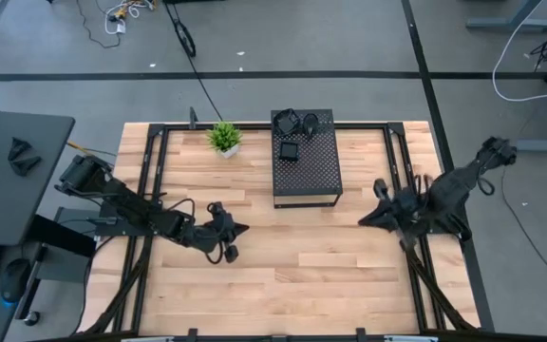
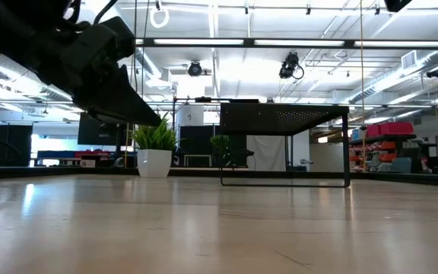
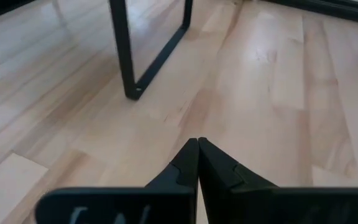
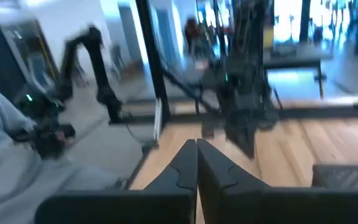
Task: Pick & Place Mini shaped plates
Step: Return to Home Position
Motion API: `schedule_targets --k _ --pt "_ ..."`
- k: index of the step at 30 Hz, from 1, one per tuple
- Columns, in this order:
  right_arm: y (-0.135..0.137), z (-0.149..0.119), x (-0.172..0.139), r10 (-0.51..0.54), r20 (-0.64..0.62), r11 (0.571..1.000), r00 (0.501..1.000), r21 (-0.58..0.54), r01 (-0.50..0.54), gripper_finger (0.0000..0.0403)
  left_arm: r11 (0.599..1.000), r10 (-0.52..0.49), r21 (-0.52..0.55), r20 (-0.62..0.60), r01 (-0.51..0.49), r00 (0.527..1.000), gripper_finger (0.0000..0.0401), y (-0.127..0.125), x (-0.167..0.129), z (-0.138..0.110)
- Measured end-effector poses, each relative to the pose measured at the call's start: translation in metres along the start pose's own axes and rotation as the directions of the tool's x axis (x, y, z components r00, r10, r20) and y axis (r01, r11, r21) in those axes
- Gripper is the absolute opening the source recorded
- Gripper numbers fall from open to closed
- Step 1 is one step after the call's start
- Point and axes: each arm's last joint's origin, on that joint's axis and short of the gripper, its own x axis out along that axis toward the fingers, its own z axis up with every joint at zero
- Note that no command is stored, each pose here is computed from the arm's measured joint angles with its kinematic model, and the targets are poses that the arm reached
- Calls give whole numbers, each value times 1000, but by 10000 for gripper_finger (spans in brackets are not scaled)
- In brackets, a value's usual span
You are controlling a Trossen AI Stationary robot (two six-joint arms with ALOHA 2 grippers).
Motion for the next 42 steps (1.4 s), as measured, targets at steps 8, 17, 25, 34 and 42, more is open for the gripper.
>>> schedule_targets --k 8,17,25,34,42 --pt "-36 -27 -13 21 115 999 993 -40 -16 4 1000 -19 -2 -17 19 1000 12 8 8 5" --pt "-57 -54 -19 9 135 998 991 -57 -1 4 997 -71 18 42 71 997 11 14 3 26" --pt "-64 -79 -37 -25 220 999 975 -39 34 4 992 -128 33 118 125 985 11 14 -23 47" --pt "-70 -93 -37 -94 169 993 981 -52 104 7 988 -146 62 120 139 982 11 11 -30 47" --pt "-81 -121 -26 -138 142 989 980 -33 144 8 987 -153 55 106 148 983 12 9 -32 45"
